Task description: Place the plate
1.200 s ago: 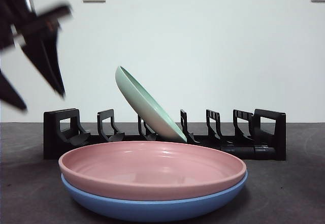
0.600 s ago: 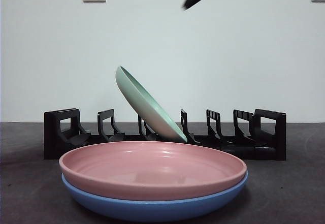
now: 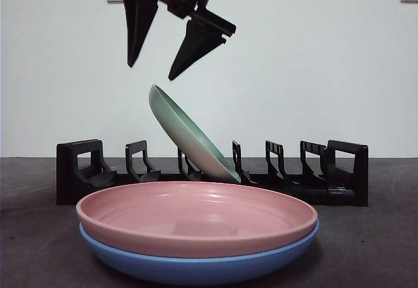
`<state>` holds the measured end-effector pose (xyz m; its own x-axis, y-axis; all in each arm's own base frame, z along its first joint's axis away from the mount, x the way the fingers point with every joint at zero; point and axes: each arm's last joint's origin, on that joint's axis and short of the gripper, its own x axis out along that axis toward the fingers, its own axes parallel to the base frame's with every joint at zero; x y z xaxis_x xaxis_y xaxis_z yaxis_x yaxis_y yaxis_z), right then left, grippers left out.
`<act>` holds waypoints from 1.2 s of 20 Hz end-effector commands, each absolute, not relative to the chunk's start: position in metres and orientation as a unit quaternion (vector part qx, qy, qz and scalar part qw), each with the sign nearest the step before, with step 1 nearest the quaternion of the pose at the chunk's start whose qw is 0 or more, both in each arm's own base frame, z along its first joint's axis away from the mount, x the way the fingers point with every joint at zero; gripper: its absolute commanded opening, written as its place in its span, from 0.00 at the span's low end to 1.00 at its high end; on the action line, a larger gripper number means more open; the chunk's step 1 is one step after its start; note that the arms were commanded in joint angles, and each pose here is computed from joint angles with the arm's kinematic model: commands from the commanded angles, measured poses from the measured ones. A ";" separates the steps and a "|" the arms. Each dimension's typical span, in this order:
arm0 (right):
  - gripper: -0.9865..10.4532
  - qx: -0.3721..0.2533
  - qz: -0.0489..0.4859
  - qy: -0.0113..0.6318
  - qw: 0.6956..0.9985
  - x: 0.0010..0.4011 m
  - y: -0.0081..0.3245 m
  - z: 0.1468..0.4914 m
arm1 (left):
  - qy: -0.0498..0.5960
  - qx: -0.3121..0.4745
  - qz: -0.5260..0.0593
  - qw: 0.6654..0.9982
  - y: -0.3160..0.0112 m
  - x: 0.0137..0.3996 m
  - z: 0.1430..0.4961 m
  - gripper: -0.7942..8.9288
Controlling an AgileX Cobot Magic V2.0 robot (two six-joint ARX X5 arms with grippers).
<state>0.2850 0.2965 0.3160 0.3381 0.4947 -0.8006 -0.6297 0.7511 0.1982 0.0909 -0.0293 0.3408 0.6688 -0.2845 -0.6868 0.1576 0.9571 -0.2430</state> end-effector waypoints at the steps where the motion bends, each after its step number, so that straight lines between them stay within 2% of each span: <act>1: 0.33 -0.081 0.352 0.448 0.818 0.291 0.306 0.312 | 0.376 -0.080 -0.126 0.914 -0.029 0.091 0.347 0.37; 13: 0.29 -0.081 0.346 0.462 0.812 0.309 0.309 0.288 | 0.372 -0.081 -0.126 0.916 -0.029 0.091 0.348 0.37; 21: 0.13 -0.078 0.352 0.471 0.805 0.309 0.311 0.284 | 0.372 -0.081 -0.125 0.916 -0.029 0.091 0.348 0.37; 24: 0.10 -0.077 0.355 0.472 0.804 0.308 0.311 0.285 | 0.372 -0.081 -0.125 0.916 -0.029 0.091 0.348 0.37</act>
